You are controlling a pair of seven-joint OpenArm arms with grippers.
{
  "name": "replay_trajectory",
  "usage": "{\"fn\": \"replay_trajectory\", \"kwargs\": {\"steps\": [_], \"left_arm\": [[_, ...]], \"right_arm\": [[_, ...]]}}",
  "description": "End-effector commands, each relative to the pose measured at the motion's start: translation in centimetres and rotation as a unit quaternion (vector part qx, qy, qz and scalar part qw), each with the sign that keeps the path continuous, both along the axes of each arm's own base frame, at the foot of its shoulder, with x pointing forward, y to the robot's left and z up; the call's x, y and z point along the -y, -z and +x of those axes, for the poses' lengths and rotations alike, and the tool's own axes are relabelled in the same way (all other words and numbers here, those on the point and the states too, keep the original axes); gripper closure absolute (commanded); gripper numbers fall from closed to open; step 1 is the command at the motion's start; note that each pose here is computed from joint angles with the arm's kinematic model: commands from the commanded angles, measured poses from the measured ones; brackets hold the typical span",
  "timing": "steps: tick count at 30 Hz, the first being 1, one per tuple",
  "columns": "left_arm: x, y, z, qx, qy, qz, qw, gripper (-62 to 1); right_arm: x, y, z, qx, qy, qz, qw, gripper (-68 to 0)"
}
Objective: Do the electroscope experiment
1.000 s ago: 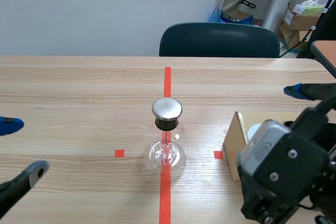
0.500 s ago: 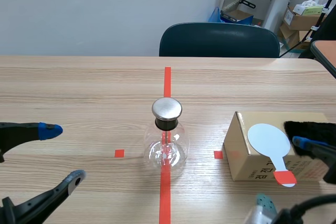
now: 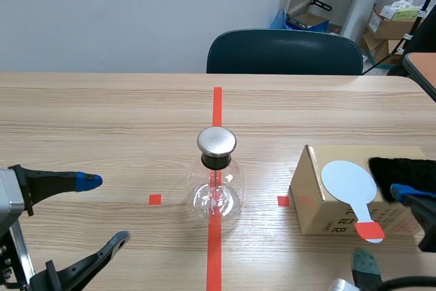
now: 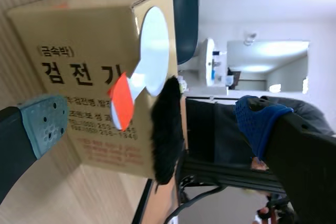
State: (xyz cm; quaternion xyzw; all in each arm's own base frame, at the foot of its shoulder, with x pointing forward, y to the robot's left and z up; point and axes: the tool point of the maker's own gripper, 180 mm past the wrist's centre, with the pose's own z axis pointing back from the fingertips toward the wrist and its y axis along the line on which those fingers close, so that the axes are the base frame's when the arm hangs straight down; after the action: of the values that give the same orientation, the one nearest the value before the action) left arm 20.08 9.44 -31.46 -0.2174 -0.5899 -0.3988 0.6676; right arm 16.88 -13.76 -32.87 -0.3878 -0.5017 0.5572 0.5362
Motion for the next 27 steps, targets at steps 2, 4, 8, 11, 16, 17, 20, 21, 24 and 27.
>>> {"fn": "replay_trajectory", "kwargs": {"steps": [2,4,8,11,16,17,20,21,24,27], "left_arm": [[0.2,-0.6,0.1,0.009,0.006,-0.006,0.9999,-50.8],[-0.1,-0.4,0.1,0.008,0.008,0.002,0.9999,-50.8],[-1.0,0.0,0.1,0.005,0.010,0.019,0.9998,-50.8],[-1.4,0.0,0.1,0.006,0.013,0.025,0.9996,-50.8],[-1.9,0.1,0.1,0.004,0.016,0.037,0.9992,-50.8],[-2.0,0.1,0.1,0.002,0.013,0.035,0.9993,-50.8],[-1.7,-0.2,0.2,-0.005,0.008,0.014,0.9999,-50.8],[-1.7,-0.6,0.3,-0.004,0.004,-0.002,1.0000,-50.8],[-1.6,-2.3,0.7,0.008,-0.007,-0.053,0.9985,-50.8],[-1.5,-3.3,0.7,0.023,-0.006,-0.076,0.9969,-50.8]], "right_arm": [[0.5,-1.4,1.1,0.028,-0.005,-0.010,0.9996,-67.9],[0.5,-1.6,1.5,0.034,-0.008,-0.011,0.9993,-67.9],[0.2,-1.6,1.7,0.037,-0.020,-0.024,0.9989,-67.9],[-0.1,-1.5,1.9,0.041,-0.032,-0.032,0.9981,-67.9],[-0.4,-0.8,1.6,0.033,-0.048,-0.036,0.9977,-67.9],[-0.4,-0.6,1.5,0.031,-0.049,-0.036,0.9977,-67.9],[-0.3,-0.4,1.5,0.028,-0.049,-0.038,0.9977,-67.9],[-0.3,-0.4,1.5,0.028,-0.049,-0.038,0.9977,-67.9],[-0.3,-0.4,1.5,0.028,-0.050,-0.040,0.9975,-67.9],[-0.4,-0.4,1.4,0.028,-0.051,-0.040,0.9975,-63.2]]}}
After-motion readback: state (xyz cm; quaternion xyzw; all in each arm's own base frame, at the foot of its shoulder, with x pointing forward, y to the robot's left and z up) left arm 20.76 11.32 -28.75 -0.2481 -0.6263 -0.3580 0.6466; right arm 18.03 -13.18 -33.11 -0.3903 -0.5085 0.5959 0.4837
